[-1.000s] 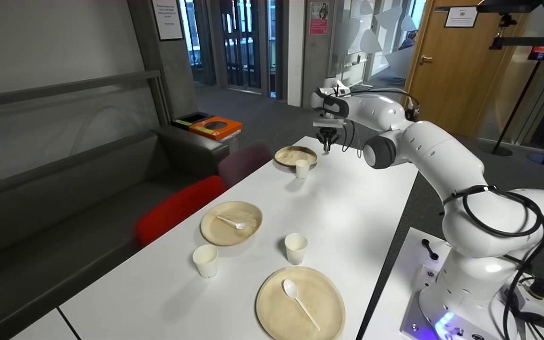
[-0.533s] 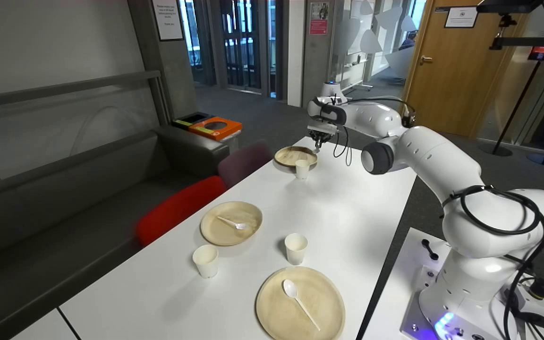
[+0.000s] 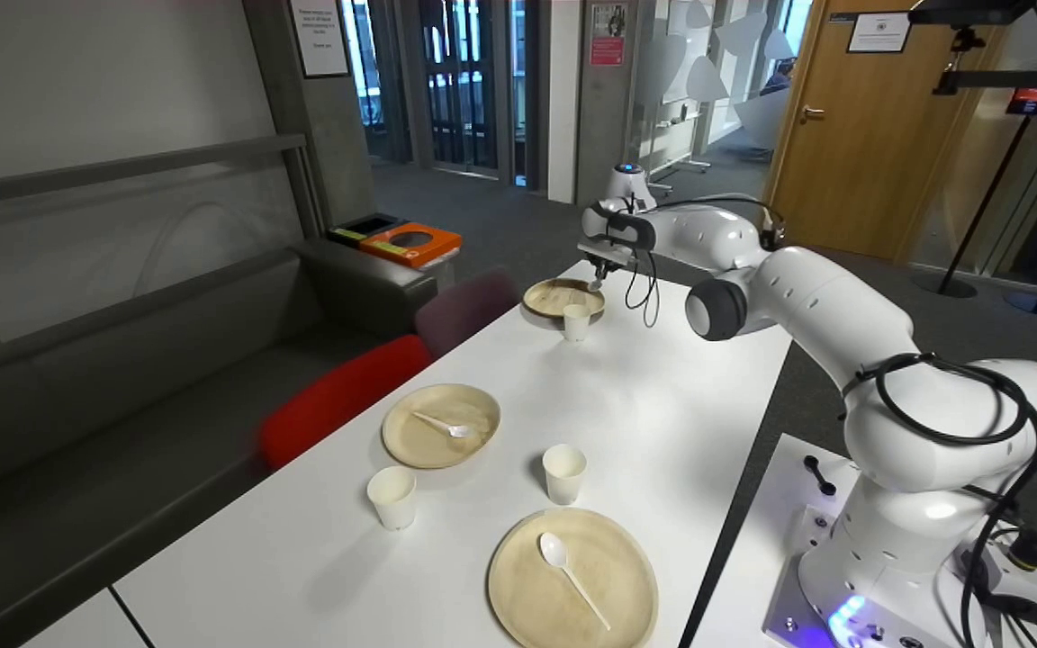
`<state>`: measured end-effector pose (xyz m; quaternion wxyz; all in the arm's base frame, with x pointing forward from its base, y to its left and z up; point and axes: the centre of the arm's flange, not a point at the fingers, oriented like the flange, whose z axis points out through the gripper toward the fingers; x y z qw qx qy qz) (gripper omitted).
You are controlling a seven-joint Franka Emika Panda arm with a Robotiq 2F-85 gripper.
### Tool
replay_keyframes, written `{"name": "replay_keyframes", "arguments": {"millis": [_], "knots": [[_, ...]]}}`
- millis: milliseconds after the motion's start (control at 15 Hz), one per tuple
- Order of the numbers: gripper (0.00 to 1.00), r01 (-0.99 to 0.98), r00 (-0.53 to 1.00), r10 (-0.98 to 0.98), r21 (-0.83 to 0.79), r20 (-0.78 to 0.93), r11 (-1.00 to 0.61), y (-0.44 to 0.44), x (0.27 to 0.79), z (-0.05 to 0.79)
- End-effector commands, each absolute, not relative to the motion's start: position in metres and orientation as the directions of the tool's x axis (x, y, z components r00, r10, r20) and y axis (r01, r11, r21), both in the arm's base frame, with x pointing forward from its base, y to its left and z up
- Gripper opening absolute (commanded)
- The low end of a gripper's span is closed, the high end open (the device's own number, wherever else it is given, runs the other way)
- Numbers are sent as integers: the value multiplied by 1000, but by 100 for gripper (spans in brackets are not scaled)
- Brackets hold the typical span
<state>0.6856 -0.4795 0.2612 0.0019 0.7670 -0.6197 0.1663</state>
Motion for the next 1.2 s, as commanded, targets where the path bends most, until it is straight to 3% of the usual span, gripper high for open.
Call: {"name": "replay_keyframes", "arguments": {"millis": [0, 400, 1133], "knots": [[2, -967, 55, -927, -212, 371, -142, -492, 720, 267], [2, -968, -170, -870, -243, 464, 60, -490, 737, 272], [2, -857, -491, -871, -190, 25, 478, -503, 738, 233]]}}
